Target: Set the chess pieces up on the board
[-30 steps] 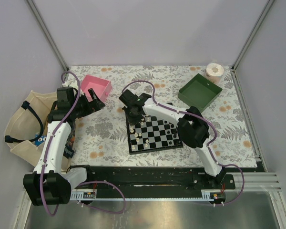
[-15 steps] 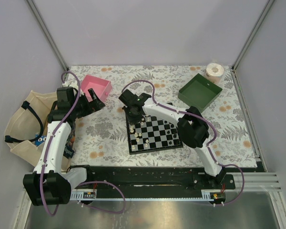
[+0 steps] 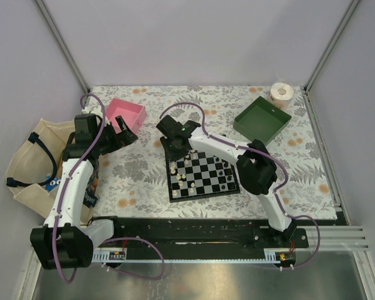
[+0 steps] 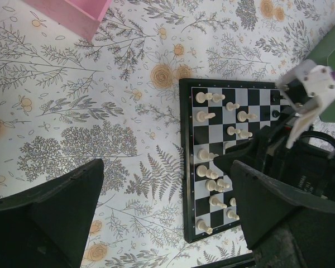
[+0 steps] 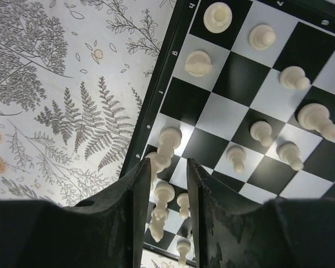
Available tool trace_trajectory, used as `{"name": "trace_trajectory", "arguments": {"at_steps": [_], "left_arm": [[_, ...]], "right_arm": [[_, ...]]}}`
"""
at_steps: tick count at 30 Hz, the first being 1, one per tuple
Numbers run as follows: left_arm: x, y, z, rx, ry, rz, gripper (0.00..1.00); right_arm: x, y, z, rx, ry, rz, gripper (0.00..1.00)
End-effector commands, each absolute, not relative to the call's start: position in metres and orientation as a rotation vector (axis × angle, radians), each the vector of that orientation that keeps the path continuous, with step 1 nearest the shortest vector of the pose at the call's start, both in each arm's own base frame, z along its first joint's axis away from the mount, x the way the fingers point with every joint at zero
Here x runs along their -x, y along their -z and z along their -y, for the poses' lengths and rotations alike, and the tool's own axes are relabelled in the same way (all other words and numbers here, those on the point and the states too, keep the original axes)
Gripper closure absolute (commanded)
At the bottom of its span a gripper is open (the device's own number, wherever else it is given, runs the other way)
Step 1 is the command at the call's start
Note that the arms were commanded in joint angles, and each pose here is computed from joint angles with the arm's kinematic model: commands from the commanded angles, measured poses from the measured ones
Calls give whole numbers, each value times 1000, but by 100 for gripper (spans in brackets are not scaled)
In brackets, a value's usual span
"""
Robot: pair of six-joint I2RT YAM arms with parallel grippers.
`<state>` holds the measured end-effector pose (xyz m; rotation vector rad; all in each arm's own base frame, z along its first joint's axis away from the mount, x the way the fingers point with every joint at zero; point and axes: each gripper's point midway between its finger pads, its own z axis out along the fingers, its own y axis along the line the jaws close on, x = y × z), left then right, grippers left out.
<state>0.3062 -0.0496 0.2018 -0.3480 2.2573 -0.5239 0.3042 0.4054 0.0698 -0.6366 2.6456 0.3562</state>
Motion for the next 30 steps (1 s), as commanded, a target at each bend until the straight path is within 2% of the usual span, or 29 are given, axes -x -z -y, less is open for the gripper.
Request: {"name": "trace_trajectory", "arguments": {"at_steps": [1,8,11,23,30], "left_arm": [[-311,-216,51,309,535,-2205,1],[-311,-215,51,308,539,-2209,1],[-311,-216,50,311,532,-2205,1],[-311,-216,51,308,538,-2206,1],[-311,-215,51,311,536,-2207,1]], "right_arm": [[-306,-139,-404,598,-428,-2492,59],[-293,-151,-376,518,-421,-2458,58],[-292,-157,-371,466,-477,-2383,49],[-262,-150,-377,499,-637,-2432,48],[-248,-135,-378,588,-628,-2494,48]]}}
